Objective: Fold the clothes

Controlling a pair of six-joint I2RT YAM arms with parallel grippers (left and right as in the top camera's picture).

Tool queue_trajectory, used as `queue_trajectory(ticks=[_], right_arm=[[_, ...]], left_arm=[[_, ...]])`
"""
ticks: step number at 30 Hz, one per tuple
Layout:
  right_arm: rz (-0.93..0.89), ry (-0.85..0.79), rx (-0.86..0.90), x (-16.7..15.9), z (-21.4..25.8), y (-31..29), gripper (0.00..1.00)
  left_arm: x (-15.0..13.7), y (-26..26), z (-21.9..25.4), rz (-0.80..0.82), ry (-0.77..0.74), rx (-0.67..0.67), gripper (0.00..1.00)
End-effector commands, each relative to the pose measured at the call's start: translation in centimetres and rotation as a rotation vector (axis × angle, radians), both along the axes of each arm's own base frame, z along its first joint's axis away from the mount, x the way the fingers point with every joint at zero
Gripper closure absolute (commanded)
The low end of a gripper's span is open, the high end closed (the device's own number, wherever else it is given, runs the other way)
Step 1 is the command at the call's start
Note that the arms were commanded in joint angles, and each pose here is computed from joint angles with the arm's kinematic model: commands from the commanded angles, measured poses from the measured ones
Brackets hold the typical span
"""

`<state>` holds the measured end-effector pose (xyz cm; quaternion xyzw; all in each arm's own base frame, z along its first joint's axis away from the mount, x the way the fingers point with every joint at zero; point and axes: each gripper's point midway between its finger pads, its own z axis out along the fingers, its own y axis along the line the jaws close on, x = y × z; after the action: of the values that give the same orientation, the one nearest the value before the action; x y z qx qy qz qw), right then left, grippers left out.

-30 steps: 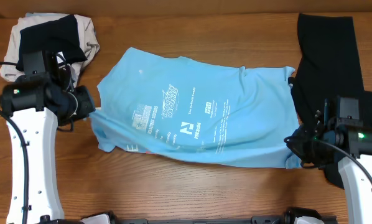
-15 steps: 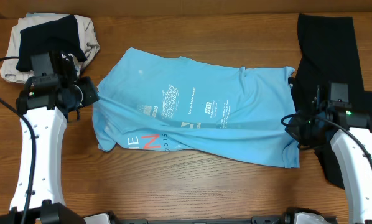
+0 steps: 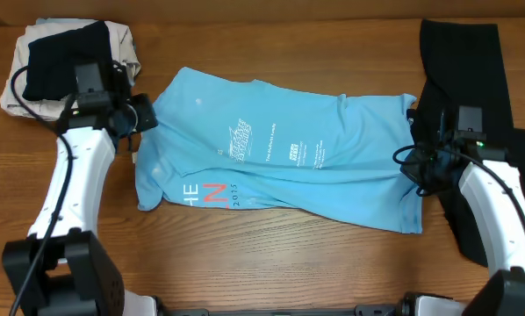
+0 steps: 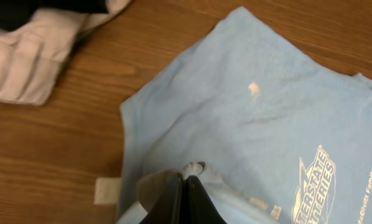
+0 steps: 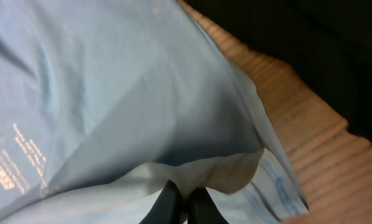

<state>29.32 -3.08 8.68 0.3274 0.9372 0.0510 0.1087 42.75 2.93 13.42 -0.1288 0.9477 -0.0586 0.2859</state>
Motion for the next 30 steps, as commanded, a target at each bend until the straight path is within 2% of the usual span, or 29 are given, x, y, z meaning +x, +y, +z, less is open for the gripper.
queue_trajectory(ticks=[1,3,4,7,8,10,13,15,19,20,21,25,30], right_arm=[[-0.009,0.03,-0.013,0.1,-1.4,-0.6,0.96],[-0.006,0.039,-0.012,0.4,-2.0,-0.6,0.96],[-0.006,0.041,-0.012,0.6,-2.3,-0.6,0.93],[0.039,0.017,0.003,1.4,-2.6,-0.3,0.67],[0.047,0.009,0.007,1.6,-2.5,-0.2,0.6],[0.047,-0.001,0.007,1.9,-2.0,-0.2,0.51],[0.053,-0.006,0.006,2.3,-0.8,-0.3,0.45],[0.072,-0.001,0.006,2.5,0.5,-0.2,0.44],[0.116,0.039,0.024,1.8,3.3,0.4,0.43],[0.136,0.053,0.037,1.4,4.0,0.8,0.42],[0.159,0.061,0.058,1.0,4.4,1.4,0.42],[0.198,0.069,0.13,-0.9,5.8,3.6,0.43],[0.218,0.053,0.132,-3.4,7.4,4.9,0.42]], left_arm=[[0.9,-1.4,-1.2,-0.022,0.004,-0.008,0.96],[1.3,-2.1,-1.6,-0.038,-0.001,-0.007,0.96],[1.6,-2.3,-1.8,-0.042,-0.004,-0.004,0.94],[2.4,-2.4,-1.5,-0.045,-0.039,0.004,0.58],[2.7,-2.4,-1.2,-0.045,-0.047,0.004,0.45],[3.2,-2.3,-0.2,-0.045,-0.066,0.005,0.27],[3.6,-2.5,1.6,-0.051,-0.073,-0.002,0.09],[3.5,-2.7,3.1,-0.058,-0.063,-0.012,0.02],[1.8,-3.9,6.3,-0.141,0.005,-0.037,0.0],[0.9,-4.1,6.9,-0.142,0.039,-0.046,0.08],[0.3,-4.2,7.3,-0.14,0.062,-0.055,0.1],[-3.6,-4.7,8.2,-0.121,0.182,-0.075,0.11],[-8.5,-4.4,8.0,-0.067,0.339,-0.071,0.12]])
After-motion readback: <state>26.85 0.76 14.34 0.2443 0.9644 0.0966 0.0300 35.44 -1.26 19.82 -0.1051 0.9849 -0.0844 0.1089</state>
